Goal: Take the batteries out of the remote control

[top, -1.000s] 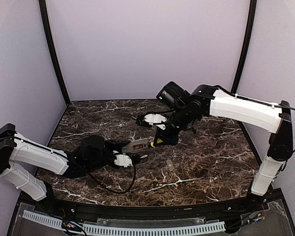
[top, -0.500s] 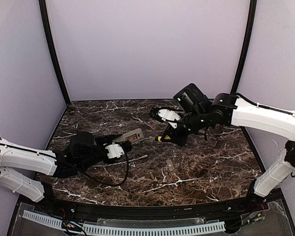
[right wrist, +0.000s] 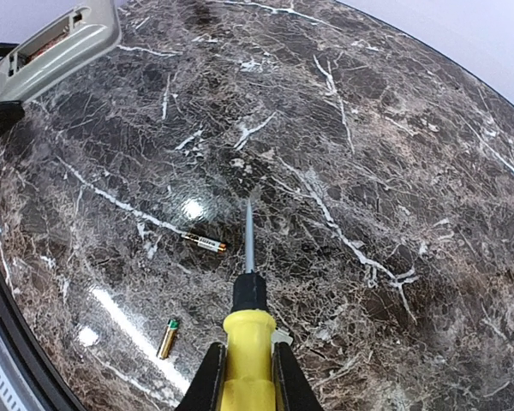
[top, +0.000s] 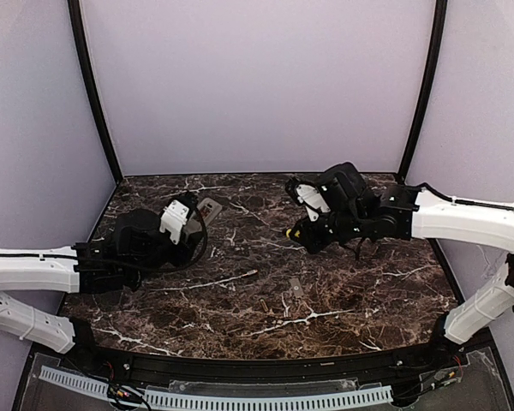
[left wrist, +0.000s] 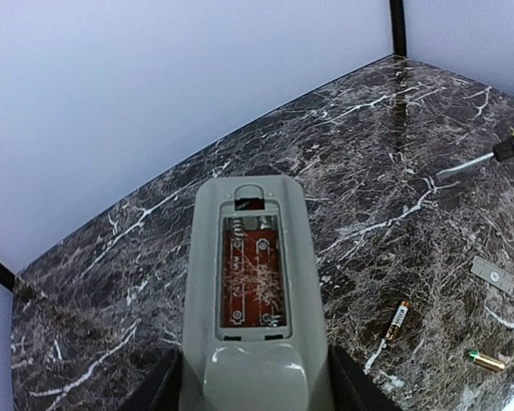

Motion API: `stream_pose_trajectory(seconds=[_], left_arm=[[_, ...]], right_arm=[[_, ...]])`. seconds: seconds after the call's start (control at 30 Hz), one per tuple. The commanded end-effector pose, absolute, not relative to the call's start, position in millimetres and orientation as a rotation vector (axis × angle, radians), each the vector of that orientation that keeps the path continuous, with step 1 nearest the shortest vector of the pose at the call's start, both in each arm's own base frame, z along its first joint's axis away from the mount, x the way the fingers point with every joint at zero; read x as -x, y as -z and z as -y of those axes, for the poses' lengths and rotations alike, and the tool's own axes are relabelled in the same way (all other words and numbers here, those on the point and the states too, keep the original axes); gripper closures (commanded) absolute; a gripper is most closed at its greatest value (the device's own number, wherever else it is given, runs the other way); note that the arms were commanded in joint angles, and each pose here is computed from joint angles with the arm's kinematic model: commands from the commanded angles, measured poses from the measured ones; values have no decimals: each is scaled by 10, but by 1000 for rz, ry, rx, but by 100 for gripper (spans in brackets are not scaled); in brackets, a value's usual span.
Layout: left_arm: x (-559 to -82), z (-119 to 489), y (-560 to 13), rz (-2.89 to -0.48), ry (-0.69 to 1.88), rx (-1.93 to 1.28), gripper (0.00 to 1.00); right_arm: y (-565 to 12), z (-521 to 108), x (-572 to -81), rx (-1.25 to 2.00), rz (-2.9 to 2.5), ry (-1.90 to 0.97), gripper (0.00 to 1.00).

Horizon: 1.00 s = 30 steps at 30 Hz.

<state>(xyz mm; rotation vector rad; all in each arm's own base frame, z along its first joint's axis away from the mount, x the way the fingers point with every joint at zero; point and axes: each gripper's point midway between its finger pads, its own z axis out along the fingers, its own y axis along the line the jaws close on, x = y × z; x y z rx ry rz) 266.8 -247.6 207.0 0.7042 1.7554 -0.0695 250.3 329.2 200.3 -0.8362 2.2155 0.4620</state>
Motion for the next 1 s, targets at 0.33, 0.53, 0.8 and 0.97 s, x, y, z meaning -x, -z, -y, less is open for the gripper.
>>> stream_pose_trajectory(seconds=[0.33,0.53,0.8,0.97], left_arm=[[-2645,2122,-1128,-2236,56,-119,100],[-2657,2166,-800,-2295,25,-87,100],[-2622,2169,-560,-2344,24,-39,94],[-2594,2206,-456,-2368,55,-41,82]], right_arm=[[-1855,-3274,-2793,348,-2280,-531,100],[-1648,-3334,-2858,250,-2330,-537,100],[-1554,-3404,-2988,190,-2314,-533,100],[-1498,-3449,-3053,182,-2314,-530,100]])
